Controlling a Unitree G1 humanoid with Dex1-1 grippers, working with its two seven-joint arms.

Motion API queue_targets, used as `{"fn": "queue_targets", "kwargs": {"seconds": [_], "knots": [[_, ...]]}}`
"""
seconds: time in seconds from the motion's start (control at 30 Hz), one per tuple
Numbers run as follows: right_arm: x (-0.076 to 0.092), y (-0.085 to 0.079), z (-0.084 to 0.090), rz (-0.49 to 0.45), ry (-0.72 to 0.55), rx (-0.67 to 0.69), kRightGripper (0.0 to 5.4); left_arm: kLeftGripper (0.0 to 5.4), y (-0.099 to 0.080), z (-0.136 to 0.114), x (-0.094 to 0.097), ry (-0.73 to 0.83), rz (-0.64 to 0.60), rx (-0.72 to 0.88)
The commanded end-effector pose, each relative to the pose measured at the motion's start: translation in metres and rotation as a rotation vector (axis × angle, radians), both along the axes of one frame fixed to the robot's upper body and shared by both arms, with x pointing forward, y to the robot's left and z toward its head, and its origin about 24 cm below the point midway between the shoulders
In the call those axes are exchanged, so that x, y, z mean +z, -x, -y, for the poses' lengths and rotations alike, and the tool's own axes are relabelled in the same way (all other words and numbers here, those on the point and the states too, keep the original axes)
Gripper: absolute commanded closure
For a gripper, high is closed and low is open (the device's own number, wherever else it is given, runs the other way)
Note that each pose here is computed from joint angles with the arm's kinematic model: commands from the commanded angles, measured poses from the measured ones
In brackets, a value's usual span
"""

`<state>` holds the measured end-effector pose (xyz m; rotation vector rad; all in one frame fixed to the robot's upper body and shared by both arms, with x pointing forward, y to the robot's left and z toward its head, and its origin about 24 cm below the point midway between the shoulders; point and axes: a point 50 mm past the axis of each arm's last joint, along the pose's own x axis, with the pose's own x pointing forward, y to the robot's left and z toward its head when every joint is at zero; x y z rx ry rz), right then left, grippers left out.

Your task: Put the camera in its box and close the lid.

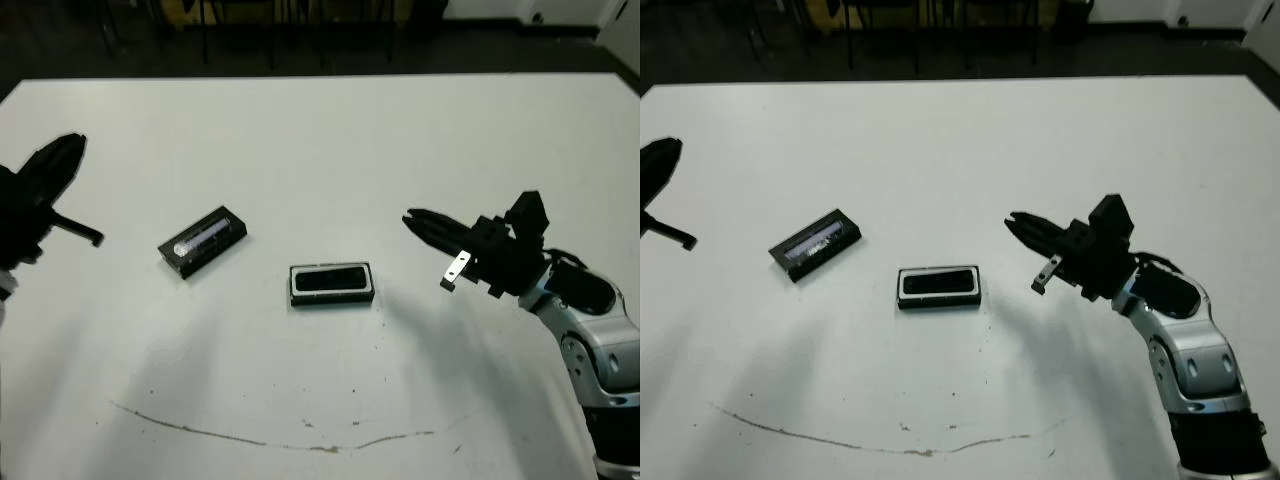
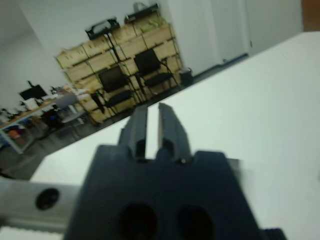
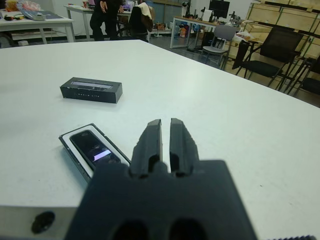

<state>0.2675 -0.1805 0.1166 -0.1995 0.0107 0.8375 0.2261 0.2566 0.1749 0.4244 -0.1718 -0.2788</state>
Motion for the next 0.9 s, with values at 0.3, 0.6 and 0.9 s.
{"fn": "queue_targets", "kwargs": {"seconds": [0.3,0.6,0.9], "knots": [[-0.003,0.004,0.003,-0.016,0.018,-0.018,5.40,2.95,-0.005,0.014,-0.045,-0.082,-0.244,-0.065],[-0.004,0.003,0.004,-0.031,0.010,-0.007,5.40,1.24,-0.011,0.021,-0.060,-0.045,-0.328,-0.121],[-0.006,0.002,0.004,-0.029,0.008,0.002,5.40,0.02,-0.026,0.016,-0.070,0.023,-0.425,-0.179]]}}
